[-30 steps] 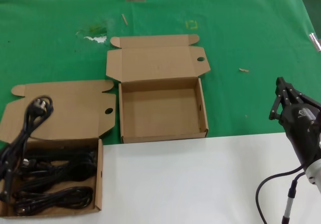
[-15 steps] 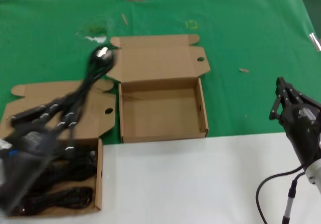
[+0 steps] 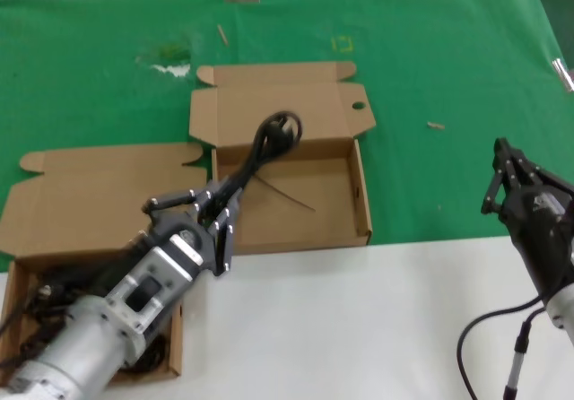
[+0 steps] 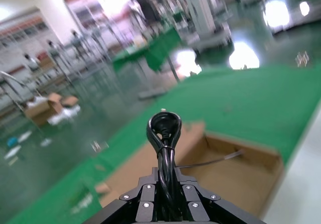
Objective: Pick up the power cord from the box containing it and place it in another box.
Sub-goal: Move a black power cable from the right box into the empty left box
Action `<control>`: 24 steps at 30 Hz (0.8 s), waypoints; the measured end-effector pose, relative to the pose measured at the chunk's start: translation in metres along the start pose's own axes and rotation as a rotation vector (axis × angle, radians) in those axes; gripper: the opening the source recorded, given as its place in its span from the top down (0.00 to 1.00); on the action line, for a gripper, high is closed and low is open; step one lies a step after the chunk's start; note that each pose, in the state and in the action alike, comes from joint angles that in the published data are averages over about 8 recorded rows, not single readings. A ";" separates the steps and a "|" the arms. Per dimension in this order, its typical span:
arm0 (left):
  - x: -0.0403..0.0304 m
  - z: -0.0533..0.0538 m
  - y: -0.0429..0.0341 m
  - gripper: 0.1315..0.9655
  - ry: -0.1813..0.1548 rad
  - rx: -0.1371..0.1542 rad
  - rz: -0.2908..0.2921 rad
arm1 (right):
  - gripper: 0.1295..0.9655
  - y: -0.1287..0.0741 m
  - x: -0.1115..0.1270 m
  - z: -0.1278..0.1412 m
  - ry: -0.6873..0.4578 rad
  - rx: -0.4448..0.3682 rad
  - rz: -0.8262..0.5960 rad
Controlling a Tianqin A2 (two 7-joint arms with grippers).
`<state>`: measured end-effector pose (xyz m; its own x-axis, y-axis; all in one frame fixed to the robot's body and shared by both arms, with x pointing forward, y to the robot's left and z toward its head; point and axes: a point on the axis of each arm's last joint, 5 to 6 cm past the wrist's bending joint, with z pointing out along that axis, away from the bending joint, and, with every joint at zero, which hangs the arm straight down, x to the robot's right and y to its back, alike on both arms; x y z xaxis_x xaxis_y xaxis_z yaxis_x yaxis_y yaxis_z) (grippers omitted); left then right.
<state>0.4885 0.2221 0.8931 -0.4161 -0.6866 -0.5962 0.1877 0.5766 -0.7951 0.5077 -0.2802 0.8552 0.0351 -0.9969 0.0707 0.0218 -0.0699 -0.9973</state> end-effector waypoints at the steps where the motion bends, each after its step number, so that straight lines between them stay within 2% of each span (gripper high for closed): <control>1: 0.0035 0.004 0.0027 0.93 0.006 -0.023 0.019 | 0.99 0.000 0.000 0.000 0.000 0.000 0.000; 5: 0.0156 0.016 0.0143 0.93 0.035 -0.101 0.086 | 0.99 0.000 0.000 0.000 0.000 0.000 0.000; 9: 0.0240 0.023 0.0234 0.93 0.054 -0.135 0.143 | 0.99 0.000 0.000 0.000 0.000 0.000 0.000; 15: 0.0295 0.029 0.0294 0.93 0.049 -0.137 0.196 | 0.99 0.000 0.000 0.000 0.000 0.000 0.000; 24: 0.0326 0.037 0.0341 0.93 -0.014 -0.102 0.223 | 0.99 0.000 0.000 0.000 0.000 0.000 0.000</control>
<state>0.5144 0.2030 0.8425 -0.3620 -0.5429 -0.7578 0.1825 0.7559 -0.6288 0.5077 -0.2802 0.8552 0.0350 -0.9969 0.0706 0.0218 -0.0699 -0.9973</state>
